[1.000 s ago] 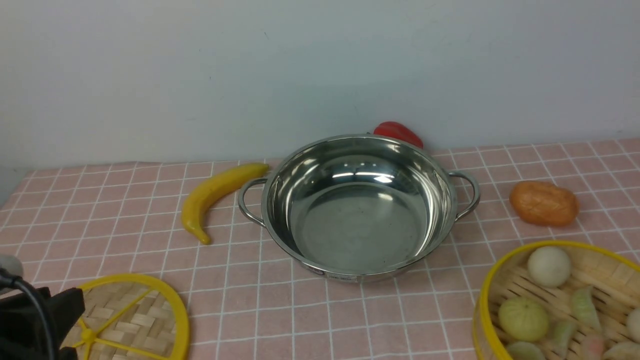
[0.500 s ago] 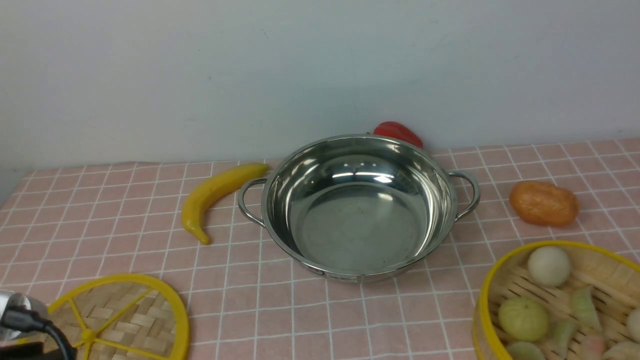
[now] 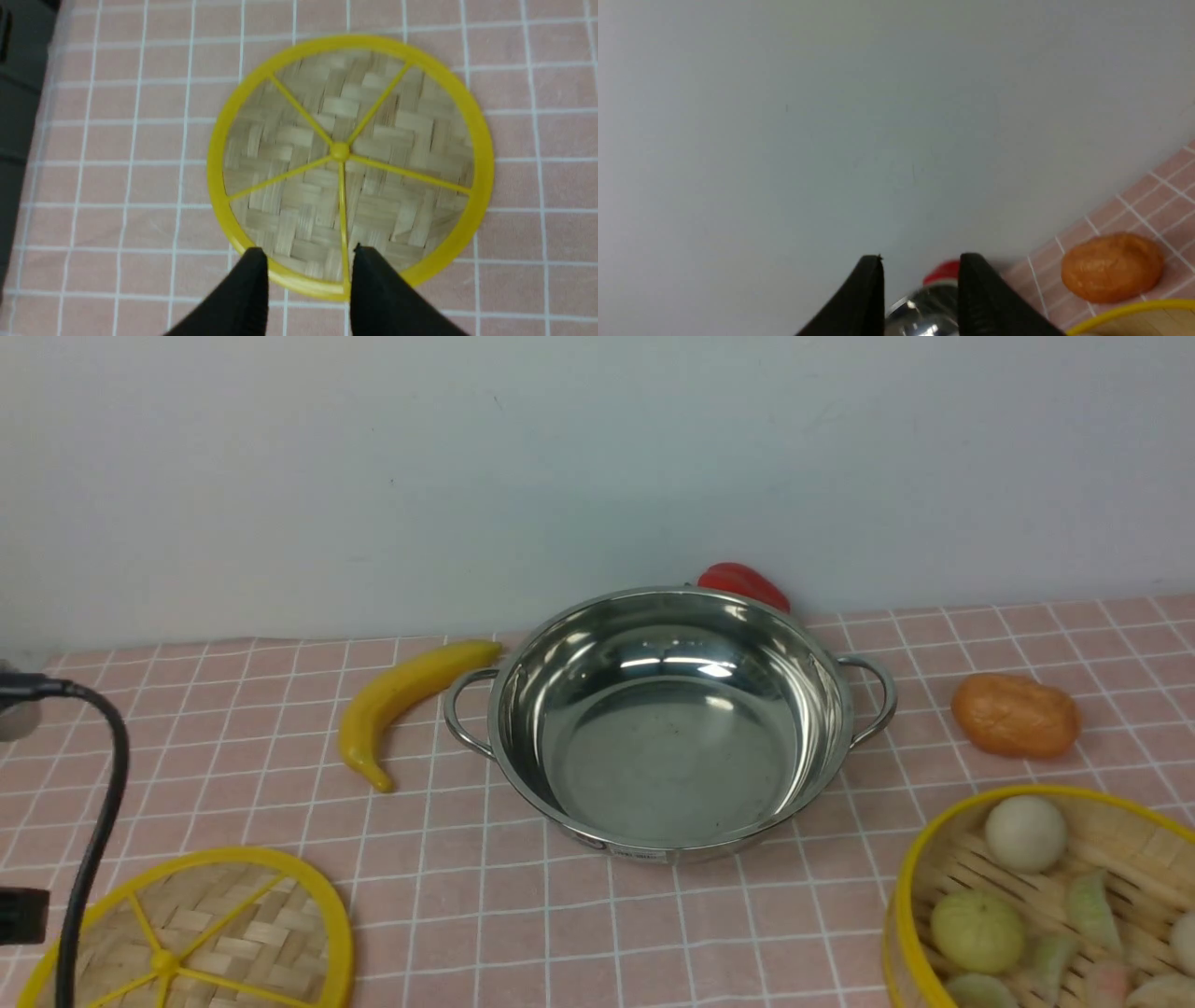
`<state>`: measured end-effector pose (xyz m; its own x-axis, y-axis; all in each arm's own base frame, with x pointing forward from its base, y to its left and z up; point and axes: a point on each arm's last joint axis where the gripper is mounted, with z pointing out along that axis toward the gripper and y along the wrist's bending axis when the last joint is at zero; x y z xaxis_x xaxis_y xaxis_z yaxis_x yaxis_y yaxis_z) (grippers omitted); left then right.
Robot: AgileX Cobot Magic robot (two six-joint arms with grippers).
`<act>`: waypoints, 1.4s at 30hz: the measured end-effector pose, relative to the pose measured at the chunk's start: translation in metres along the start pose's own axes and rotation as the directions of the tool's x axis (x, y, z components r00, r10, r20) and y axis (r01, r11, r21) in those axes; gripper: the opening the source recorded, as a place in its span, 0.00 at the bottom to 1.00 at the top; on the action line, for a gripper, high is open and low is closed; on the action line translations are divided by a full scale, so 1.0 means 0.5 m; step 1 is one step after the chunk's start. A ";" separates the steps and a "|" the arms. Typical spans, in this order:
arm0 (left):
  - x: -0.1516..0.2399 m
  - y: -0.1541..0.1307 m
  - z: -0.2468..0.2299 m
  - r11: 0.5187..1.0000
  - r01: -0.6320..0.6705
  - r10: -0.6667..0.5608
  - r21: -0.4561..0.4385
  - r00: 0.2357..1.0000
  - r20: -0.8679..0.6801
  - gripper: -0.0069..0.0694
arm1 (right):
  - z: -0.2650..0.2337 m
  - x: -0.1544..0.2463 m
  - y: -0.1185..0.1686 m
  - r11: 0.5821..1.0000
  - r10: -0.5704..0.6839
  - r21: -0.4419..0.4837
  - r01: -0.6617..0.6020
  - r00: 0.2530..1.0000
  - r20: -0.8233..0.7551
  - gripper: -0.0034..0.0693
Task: Place the steamer in the pot on the pink tablecloth, and put the lid on the steamer.
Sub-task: 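Reach for and grasp the rim of the bamboo steamer holding the buns with the right gripper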
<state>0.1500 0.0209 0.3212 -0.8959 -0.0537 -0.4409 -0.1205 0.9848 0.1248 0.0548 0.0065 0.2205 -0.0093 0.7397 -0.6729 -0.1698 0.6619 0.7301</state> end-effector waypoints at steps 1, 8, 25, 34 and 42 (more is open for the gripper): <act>-0.010 -0.002 0.013 1.000 -0.001 0.001 0.000 0.999 -0.043 0.41 | -0.001 0.000 0.005 0.999 -0.032 -0.001 0.032 0.999 -0.028 0.38; -0.062 -0.021 0.123 0.999 -0.032 0.036 0.021 0.966 -0.257 0.41 | -0.010 -0.029 0.053 0.986 -0.151 -0.077 0.145 0.985 -0.083 0.38; -0.091 -0.056 0.323 0.997 -0.050 0.071 0.061 0.900 -0.430 0.41 | -0.015 -0.018 0.065 0.960 -0.229 -0.207 0.190 0.957 -0.181 0.38; -0.130 -0.060 0.225 0.990 -0.002 0.033 0.142 0.976 -0.217 0.41 | -0.009 -0.032 0.090 0.920 -0.351 -0.255 0.299 0.916 -0.193 0.38; -0.112 -0.047 -0.012 0.967 -0.068 0.023 0.244 0.982 0.185 0.41 | 0.058 -0.044 0.138 0.850 -0.526 -0.258 0.459 0.762 -0.378 0.38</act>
<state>0.2005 -0.0002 0.3481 -0.8039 0.0000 -0.5948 0.0490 0.9966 -0.0663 0.0719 0.0392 0.2890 -0.2907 0.1693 -0.9417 -0.4033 0.8708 0.2811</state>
